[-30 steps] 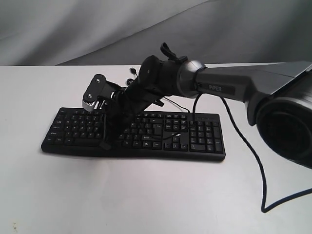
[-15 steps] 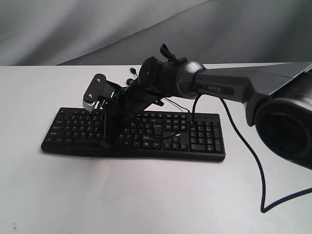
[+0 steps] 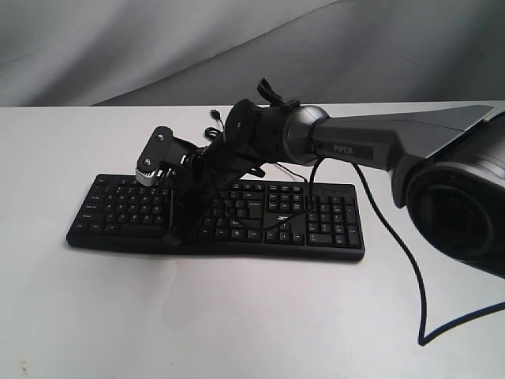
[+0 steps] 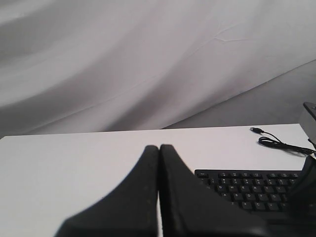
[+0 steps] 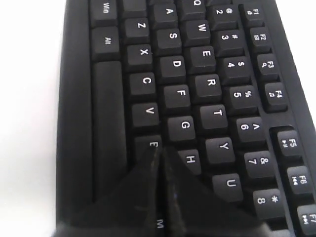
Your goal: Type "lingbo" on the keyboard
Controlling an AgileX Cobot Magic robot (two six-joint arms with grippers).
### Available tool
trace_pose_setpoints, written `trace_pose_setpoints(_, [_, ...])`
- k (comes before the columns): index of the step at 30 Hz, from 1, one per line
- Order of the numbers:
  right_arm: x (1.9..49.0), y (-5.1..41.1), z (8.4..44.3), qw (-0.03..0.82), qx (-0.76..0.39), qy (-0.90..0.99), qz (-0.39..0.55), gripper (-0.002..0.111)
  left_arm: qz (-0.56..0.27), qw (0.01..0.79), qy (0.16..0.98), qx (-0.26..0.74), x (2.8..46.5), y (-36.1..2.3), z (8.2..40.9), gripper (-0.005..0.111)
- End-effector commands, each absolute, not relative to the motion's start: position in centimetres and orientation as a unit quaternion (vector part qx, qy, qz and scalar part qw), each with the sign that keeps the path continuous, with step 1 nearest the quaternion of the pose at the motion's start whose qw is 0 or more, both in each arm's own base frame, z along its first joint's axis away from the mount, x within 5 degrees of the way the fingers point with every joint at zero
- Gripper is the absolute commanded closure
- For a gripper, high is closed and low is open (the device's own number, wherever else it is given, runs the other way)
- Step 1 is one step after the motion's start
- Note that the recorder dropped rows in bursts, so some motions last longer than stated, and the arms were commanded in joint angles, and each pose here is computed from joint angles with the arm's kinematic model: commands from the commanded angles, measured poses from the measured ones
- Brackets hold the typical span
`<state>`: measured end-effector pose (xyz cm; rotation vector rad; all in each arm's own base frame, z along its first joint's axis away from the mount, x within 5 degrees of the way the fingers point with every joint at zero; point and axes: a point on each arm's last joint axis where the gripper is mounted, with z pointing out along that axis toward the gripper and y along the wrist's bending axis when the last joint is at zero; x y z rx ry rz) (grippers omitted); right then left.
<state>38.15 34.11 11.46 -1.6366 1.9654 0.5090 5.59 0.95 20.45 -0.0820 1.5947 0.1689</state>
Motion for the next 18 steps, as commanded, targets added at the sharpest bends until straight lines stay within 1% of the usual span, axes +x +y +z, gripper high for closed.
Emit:
trace_pose_setpoints(1, [38.2, 34.2, 11.6, 0.268, -0.608, 0.724, 0.185, 0.108, 0.073, 0.698, 0.711, -0.034, 5.6, 0.9, 20.4, 0.106])
trace_pose_setpoints(5, [38.2, 34.1, 10.4, 0.255, -0.61, 0.727, 0.185, 0.108, 0.073, 0.698, 0.711, -0.034, 5.6, 0.9, 20.4, 0.106])
trace_pose_setpoints(8, [38.1, 33.9, 10.4, 0.249, -0.614, 0.726, 0.184, 0.108, 0.073, 0.698, 0.711, -0.034, 5.6, 0.9, 20.4, 0.106])
trace_pose_setpoints(18, [39.0, 34.7, 14.3, 0.303, -0.612, 0.709, 0.175, 0.108, 0.073, 0.698, 0.711, -0.034, 5.6, 0.9, 20.4, 0.106])
